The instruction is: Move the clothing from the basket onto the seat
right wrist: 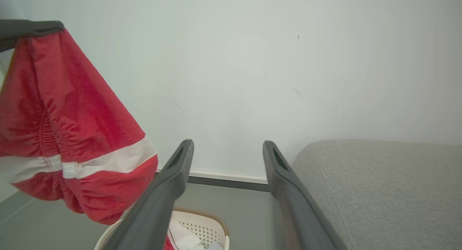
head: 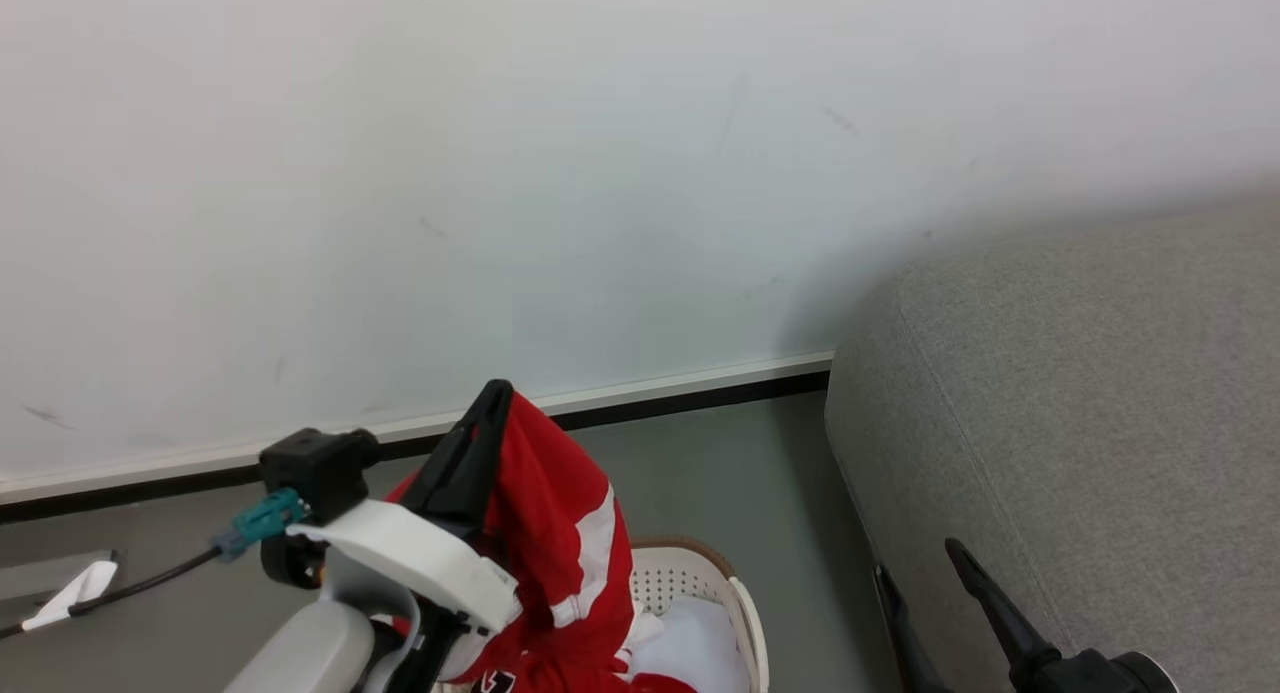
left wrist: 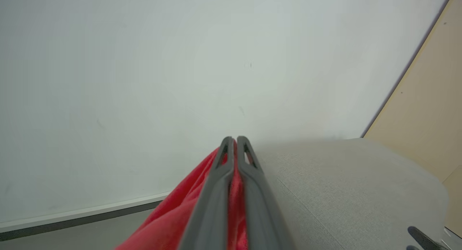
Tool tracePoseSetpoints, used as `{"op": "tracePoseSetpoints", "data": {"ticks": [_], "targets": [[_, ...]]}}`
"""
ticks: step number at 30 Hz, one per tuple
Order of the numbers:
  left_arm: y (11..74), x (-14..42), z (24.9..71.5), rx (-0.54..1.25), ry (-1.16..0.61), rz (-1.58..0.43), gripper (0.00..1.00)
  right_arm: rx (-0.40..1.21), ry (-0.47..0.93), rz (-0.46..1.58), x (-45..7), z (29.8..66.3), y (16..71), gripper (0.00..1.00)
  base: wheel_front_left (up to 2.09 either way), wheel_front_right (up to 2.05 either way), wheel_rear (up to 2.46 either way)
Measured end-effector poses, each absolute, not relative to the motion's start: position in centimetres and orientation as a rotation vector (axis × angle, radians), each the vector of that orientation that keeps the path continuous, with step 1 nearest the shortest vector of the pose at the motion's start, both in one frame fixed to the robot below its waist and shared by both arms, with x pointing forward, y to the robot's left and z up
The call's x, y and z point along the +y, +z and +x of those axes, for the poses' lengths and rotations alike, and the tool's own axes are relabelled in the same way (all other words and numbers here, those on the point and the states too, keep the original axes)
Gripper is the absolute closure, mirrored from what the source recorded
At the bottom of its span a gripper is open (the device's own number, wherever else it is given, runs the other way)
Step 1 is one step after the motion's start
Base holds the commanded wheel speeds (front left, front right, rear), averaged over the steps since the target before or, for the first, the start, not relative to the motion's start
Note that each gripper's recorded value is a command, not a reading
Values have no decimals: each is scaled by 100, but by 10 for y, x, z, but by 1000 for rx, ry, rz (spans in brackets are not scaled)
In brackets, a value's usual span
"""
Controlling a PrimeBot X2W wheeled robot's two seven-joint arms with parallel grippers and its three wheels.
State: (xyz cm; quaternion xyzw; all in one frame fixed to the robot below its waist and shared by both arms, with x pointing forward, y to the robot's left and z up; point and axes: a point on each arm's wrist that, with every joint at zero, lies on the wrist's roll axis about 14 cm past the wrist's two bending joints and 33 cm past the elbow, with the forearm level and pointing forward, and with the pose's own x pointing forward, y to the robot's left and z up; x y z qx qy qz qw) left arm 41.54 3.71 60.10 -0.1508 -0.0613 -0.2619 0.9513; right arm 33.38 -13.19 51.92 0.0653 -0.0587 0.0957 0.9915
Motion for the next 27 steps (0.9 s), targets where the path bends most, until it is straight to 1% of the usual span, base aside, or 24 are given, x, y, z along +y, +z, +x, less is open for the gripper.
{"op": "tracePoseSetpoints", "data": {"ticks": [6, 11, 14, 19, 24, 27], "targets": [[608, 40, 410, -131, -533, -299, 100, -123, 226, 119, -122, 333, 521, 0, 0, 0, 0], [610, 40, 408, -130, -537, -296, 100, -161, 298, 83, -106, 337, 535, 0, 0, 0, 0], [613, 34, 403, -134, -561, -296, 100, -196, 384, 56, -88, 338, 548, 0, 0, 0, 0], [611, 16, 394, -115, -625, -287, 100, -227, 569, -8, -46, 336, 560, 0, 0, 0, 0], [616, -3, 383, -114, -689, -305, 100, -239, 685, -39, -16, 338, 567, 0, 0, 0, 0], [616, -15, 374, -104, -737, -303, 100, -219, 726, -70, -5, 341, 561, 0, 0, 0, 0]]}}
